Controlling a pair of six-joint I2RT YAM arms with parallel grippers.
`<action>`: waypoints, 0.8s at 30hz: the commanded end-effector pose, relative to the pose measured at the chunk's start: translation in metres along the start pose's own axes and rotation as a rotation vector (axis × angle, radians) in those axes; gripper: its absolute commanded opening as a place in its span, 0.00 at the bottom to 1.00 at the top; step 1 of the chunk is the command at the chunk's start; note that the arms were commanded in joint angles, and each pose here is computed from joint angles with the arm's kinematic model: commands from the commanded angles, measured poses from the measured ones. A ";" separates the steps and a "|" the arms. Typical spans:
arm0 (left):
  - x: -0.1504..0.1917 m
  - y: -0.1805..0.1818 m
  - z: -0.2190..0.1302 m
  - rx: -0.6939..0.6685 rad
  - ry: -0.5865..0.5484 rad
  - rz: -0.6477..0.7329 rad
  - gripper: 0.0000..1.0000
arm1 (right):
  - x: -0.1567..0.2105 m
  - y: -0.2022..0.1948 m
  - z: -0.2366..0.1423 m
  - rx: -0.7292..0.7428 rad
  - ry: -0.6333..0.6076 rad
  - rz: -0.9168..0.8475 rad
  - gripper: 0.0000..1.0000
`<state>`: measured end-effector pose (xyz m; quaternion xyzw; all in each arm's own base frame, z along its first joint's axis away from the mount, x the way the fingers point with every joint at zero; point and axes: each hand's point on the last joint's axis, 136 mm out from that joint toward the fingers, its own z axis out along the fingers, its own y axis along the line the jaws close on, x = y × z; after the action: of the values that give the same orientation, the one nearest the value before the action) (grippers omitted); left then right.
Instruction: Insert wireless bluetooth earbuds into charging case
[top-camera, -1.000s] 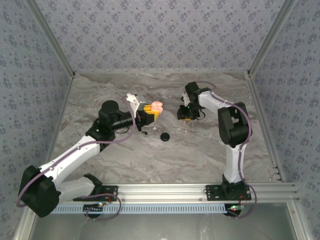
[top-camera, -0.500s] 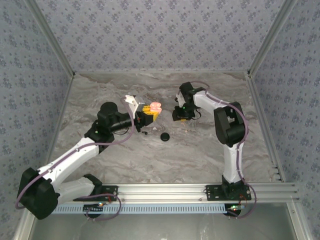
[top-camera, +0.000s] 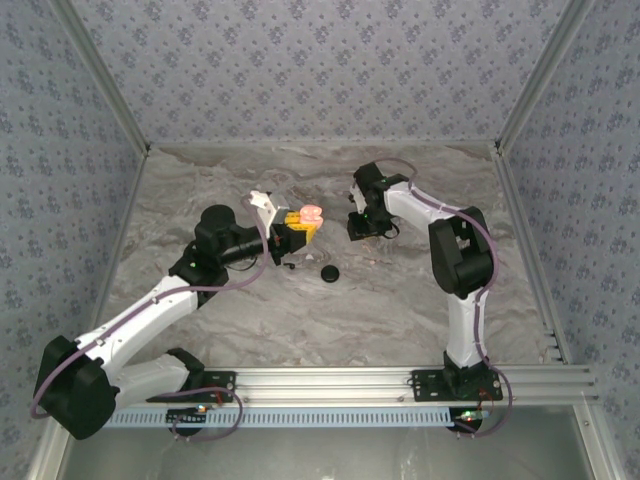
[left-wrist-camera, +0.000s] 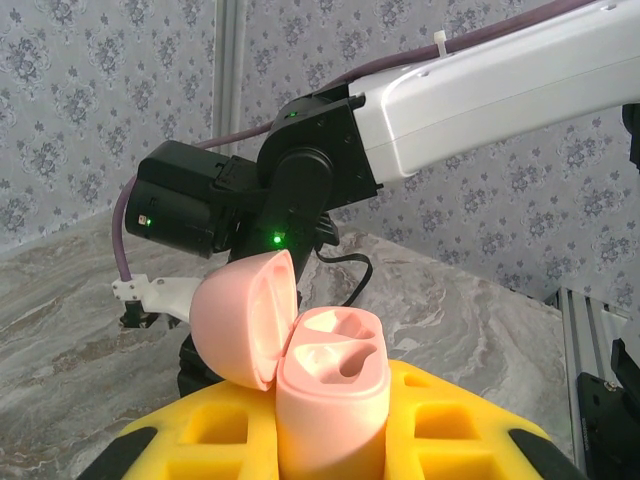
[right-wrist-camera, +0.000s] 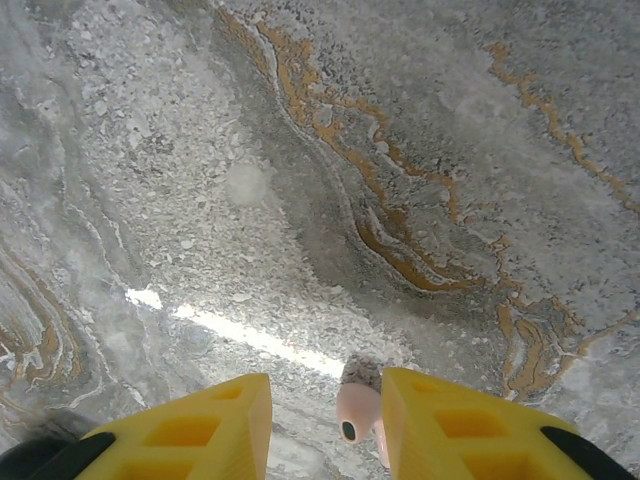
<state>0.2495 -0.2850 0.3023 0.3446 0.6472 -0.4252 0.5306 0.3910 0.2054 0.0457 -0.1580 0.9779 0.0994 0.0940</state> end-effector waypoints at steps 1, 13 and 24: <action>-0.010 -0.005 -0.002 0.005 -0.035 0.031 0.10 | 0.014 -0.001 -0.003 0.027 0.042 -0.039 0.34; -0.011 -0.005 -0.002 0.008 -0.036 0.030 0.10 | 0.023 -0.006 0.006 0.089 0.089 -0.065 0.31; -0.011 -0.005 -0.002 0.009 -0.037 0.029 0.10 | 0.026 -0.007 0.015 0.094 0.109 -0.054 0.30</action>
<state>0.2495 -0.2850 0.3023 0.3445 0.6473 -0.4253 0.5305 0.3802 0.1984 0.0369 -0.1800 0.9790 0.0577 0.0764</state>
